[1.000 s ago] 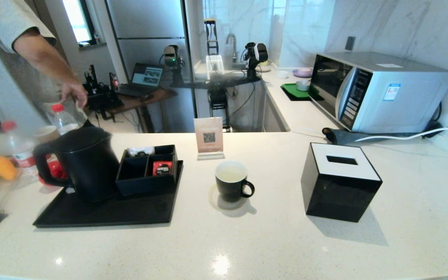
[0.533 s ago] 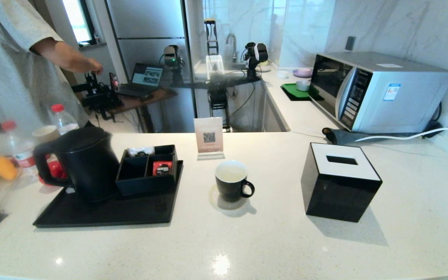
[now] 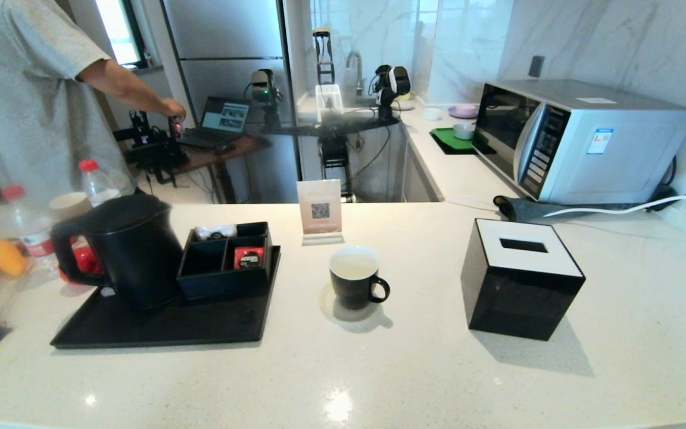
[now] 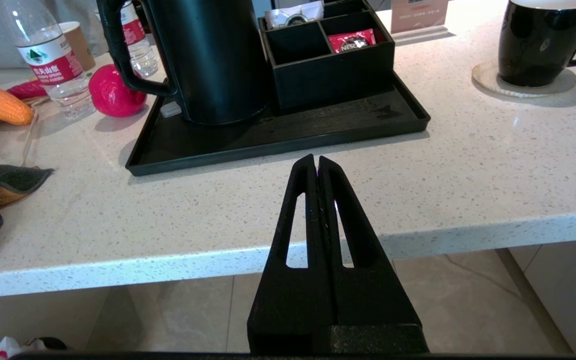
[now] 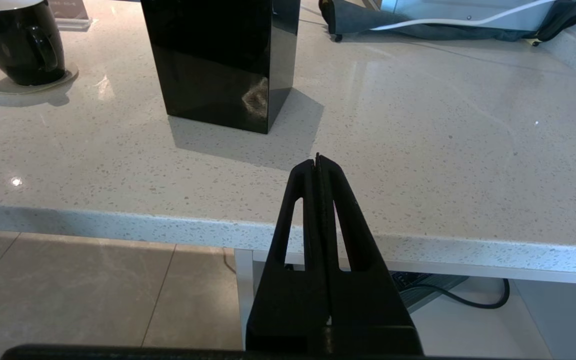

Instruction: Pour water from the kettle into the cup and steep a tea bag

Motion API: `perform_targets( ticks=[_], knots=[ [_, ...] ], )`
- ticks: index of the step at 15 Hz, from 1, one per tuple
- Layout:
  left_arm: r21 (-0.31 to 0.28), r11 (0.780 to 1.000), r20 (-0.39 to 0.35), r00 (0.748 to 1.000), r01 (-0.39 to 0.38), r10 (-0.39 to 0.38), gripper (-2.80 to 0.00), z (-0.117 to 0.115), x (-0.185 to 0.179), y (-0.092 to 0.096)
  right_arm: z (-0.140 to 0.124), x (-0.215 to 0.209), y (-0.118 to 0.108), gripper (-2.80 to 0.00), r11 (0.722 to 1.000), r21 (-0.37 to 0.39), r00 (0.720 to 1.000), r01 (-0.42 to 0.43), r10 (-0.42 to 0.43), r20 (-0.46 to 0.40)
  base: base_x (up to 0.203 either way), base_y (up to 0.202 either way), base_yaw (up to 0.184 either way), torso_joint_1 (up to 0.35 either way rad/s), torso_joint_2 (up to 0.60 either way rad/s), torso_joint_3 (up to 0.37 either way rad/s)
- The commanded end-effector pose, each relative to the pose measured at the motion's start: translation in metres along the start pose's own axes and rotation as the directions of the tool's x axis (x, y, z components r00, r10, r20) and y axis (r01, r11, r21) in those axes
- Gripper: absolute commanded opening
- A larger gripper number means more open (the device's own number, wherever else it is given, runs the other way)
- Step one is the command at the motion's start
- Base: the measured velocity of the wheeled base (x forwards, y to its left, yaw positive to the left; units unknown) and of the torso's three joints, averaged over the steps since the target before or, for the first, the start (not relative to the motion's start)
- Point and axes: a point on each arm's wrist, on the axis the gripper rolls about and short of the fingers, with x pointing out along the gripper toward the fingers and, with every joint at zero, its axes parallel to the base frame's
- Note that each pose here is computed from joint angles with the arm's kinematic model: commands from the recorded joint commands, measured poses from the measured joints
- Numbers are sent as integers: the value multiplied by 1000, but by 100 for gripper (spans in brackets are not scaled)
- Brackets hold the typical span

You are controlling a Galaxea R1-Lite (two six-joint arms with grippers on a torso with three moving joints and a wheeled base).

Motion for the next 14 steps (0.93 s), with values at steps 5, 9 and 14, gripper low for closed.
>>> perform_targets(
  ticks=[5,9,14],
  knots=[
    [0,1000,0,1000,0,0,-280,0,0,0,0,0,0,-280,1000,25,1000,0,0,0,0,0,0,0,0,0],
    [0,1000,0,1000,0,0,-280,0,0,0,0,0,0,-280,1000,23,1000,6,-6,0,0,0,0,0,0,0],
    [0,1000,0,1000,0,0,-280,0,0,0,0,0,0,-280,999,32,1000,5,-5,1,0,0,0,0,0,0]
  ],
)
